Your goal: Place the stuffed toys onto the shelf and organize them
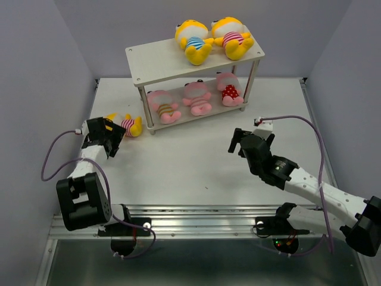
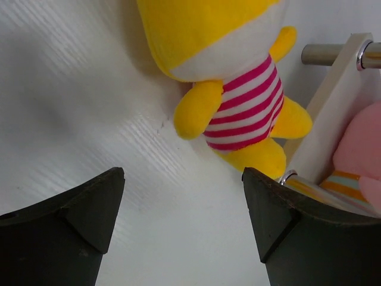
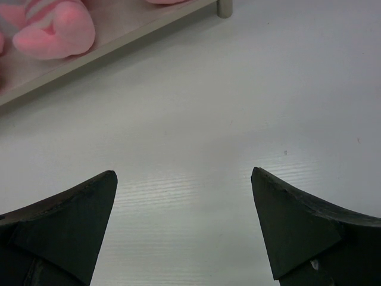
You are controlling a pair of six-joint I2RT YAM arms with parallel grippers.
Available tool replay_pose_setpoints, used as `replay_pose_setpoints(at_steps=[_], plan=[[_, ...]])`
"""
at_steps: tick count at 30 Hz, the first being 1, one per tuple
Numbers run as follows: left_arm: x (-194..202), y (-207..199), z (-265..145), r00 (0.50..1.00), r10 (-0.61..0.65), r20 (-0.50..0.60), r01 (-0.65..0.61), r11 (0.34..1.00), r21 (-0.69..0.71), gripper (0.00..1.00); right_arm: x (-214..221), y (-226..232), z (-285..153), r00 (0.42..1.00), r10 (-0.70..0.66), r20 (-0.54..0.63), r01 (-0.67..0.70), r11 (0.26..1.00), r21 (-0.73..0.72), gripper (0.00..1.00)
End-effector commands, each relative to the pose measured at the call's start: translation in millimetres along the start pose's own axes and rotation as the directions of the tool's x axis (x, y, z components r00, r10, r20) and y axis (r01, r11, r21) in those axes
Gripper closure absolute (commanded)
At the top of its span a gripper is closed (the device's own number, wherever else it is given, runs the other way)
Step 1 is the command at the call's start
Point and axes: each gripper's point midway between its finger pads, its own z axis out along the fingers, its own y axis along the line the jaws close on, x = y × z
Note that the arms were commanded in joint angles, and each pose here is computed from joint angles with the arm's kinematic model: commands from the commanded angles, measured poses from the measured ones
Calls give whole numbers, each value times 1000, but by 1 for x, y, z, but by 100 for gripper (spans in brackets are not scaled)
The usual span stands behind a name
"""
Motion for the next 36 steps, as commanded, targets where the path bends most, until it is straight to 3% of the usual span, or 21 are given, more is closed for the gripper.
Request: replay_pose_setpoints(at_steps=[1, 22, 26, 27, 29, 30, 32, 36], plan=[[-25, -33, 10, 997, -42, 62, 34, 991, 132, 9, -23, 18, 3, 997, 70, 38, -68, 996, -59, 0], [-28, -46, 60, 994, -110, 0, 108, 971, 214, 26, -27, 24, 12, 998, 53, 41, -50, 997, -66, 0], [-28, -51, 65, 993, -114, -10, 113, 964, 240, 43, -26, 23, 13, 998, 49, 41, -47, 997, -62, 0], [-29, -52, 65, 993, -117, -12, 117, 963, 242, 57, -25, 23, 13, 998, 46, 39, -43, 997, -60, 0], [-28, -54, 66, 993, -116, -16, 116, 961, 249, 68, -25, 23, 13, 998, 50, 41, -47, 997, -60, 0], [-29, -53, 66, 993, -119, -15, 119, 961, 249, 81, -25, 23, 13, 998, 49, 41, -46, 997, -58, 0], [-29, -54, 66, 992, -122, -15, 121, 961, 250, 98, -25, 23, 13, 998, 48, 40, -45, 997, -57, 0], [-29, -59, 60, 994, -109, -24, 111, 956, 273, 100, -23, 22, 13, 998, 45, 37, -43, 997, -57, 0]])
